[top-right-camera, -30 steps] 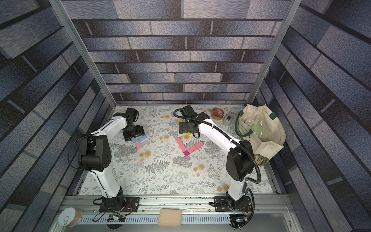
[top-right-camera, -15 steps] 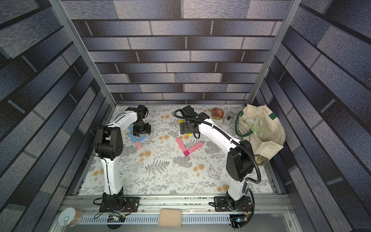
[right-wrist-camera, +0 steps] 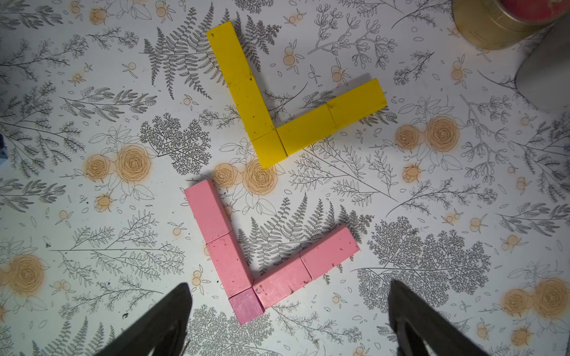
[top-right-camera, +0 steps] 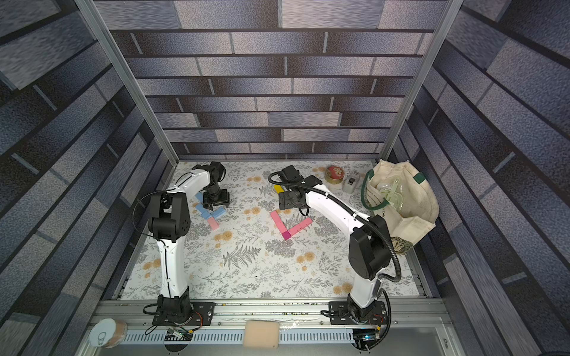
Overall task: Assemble the letter v with building blocks
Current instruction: Pick up the building block from the center of the board.
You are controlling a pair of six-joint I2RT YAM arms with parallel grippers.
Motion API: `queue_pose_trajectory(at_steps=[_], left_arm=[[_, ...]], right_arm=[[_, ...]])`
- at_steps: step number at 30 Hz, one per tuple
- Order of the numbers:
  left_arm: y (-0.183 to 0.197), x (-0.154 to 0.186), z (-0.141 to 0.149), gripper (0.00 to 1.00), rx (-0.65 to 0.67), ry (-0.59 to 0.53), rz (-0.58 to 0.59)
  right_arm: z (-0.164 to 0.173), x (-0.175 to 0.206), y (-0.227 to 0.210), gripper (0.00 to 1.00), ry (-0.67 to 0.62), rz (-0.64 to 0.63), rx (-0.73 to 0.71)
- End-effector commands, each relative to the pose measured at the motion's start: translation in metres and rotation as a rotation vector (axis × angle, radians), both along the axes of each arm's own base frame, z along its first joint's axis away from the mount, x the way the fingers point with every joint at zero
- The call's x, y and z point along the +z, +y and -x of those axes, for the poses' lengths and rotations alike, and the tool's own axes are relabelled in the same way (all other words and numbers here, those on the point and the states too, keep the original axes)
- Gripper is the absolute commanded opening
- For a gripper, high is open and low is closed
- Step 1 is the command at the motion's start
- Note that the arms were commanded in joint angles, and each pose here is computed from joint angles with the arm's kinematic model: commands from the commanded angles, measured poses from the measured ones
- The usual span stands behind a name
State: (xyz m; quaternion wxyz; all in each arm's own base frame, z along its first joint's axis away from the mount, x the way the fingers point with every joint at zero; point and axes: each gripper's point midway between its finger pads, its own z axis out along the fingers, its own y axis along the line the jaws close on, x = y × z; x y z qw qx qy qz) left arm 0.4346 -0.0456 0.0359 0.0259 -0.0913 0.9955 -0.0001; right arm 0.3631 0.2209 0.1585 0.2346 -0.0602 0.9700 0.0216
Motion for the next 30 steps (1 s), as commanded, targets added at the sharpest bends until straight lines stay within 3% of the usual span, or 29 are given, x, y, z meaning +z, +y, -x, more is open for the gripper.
queue_pose_trajectory(at_steps=[1,11,20,24,30], left_arm=[[0.005,-0.008,0.01,0.72,-0.028,0.039,-0.028],[-0.004,-0.019,0.024,0.67,-0.047,0.073,-0.019],[-0.038,-0.021,0.033,0.6,-0.043,0.088,0.053],[-0.045,-0.027,0.036,0.48,-0.027,0.1,0.057],[-0.072,-0.016,0.025,0.27,0.063,0.067,0.178]], right_arm=[[0.003,0.012,-0.012,1.0,-0.031,0.002,-0.028],[0.006,0.014,-0.011,1.0,-0.027,-0.021,-0.039],[0.009,0.011,-0.014,1.0,-0.027,-0.019,-0.049],[0.009,0.011,-0.015,1.0,-0.031,-0.016,-0.052],[0.011,0.013,-0.018,1.0,-0.039,-0.016,-0.055]])
